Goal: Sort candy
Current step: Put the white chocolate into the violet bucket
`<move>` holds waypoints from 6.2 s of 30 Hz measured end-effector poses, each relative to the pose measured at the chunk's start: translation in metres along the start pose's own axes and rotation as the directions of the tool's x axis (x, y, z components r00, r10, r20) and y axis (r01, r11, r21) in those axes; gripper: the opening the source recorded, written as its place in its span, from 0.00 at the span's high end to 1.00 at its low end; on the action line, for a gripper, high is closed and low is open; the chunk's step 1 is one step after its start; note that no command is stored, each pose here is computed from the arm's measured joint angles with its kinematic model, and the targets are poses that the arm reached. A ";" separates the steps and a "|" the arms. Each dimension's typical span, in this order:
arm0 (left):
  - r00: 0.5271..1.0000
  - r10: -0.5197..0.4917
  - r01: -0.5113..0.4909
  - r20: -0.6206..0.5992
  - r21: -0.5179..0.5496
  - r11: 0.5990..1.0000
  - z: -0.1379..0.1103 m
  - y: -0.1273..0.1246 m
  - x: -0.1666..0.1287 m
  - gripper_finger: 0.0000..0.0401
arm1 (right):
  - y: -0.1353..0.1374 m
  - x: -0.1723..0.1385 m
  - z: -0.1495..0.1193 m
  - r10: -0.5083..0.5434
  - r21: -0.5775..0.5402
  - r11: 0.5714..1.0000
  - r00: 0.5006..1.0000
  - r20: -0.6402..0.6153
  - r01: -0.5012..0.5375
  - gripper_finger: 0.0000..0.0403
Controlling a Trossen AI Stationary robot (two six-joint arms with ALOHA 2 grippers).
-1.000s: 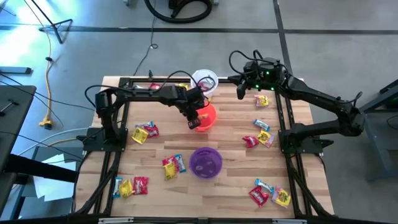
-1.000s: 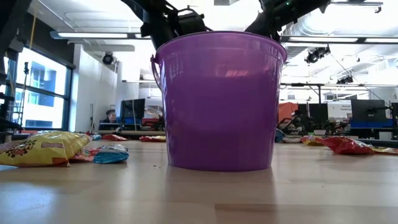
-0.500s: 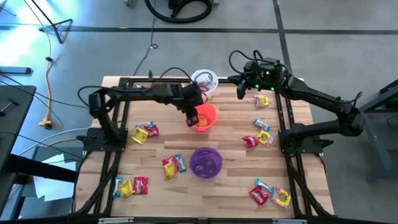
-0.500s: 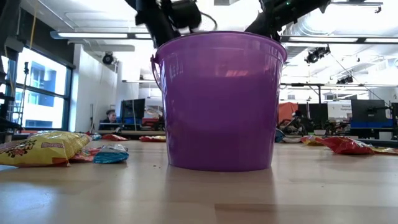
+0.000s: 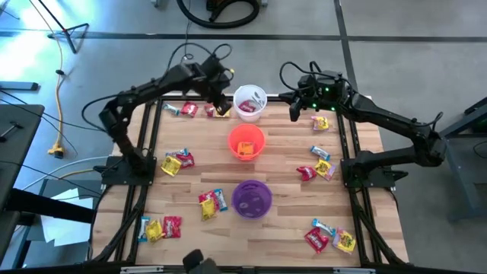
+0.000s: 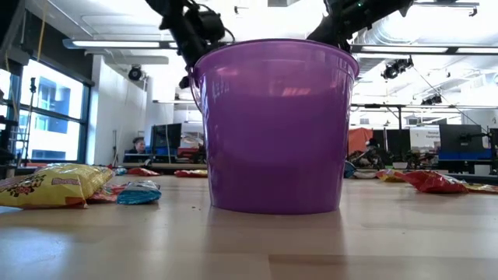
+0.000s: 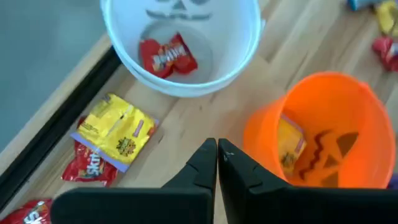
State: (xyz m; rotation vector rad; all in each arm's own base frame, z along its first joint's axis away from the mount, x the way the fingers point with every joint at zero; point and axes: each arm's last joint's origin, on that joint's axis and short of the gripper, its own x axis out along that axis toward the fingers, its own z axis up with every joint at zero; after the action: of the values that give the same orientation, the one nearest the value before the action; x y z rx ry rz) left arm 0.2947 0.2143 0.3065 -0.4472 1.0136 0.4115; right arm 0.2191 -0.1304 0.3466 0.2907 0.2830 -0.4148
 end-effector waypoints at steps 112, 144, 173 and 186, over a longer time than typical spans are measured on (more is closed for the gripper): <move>0.792 -0.215 0.146 0.572 0.165 0.975 -0.185 -0.050 0.027 1.00 | -0.045 -0.014 -0.204 -0.185 -0.003 0.852 0.296 -0.937 0.523 0.49; 0.760 -0.377 0.183 0.530 0.382 0.906 -0.187 -0.055 0.021 1.00 | 0.055 0.035 -0.092 -0.007 0.221 0.936 0.644 -0.765 0.273 0.93; 0.741 -0.451 0.241 0.498 0.430 0.870 -0.191 -0.057 0.014 1.00 | 0.261 0.096 -0.146 0.206 0.397 0.904 0.651 -0.730 0.160 0.93; 0.738 -0.452 0.222 0.501 0.452 0.864 -0.190 -0.057 0.014 1.00 | 0.271 0.128 -0.172 0.161 0.366 0.882 0.540 -0.826 0.296 0.91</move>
State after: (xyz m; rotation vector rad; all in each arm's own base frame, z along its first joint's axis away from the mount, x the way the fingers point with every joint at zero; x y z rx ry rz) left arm 0.1954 0.0666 0.2175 -0.1352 0.3520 0.0038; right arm 0.4123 0.1189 0.2052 0.9857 1.1869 -0.3918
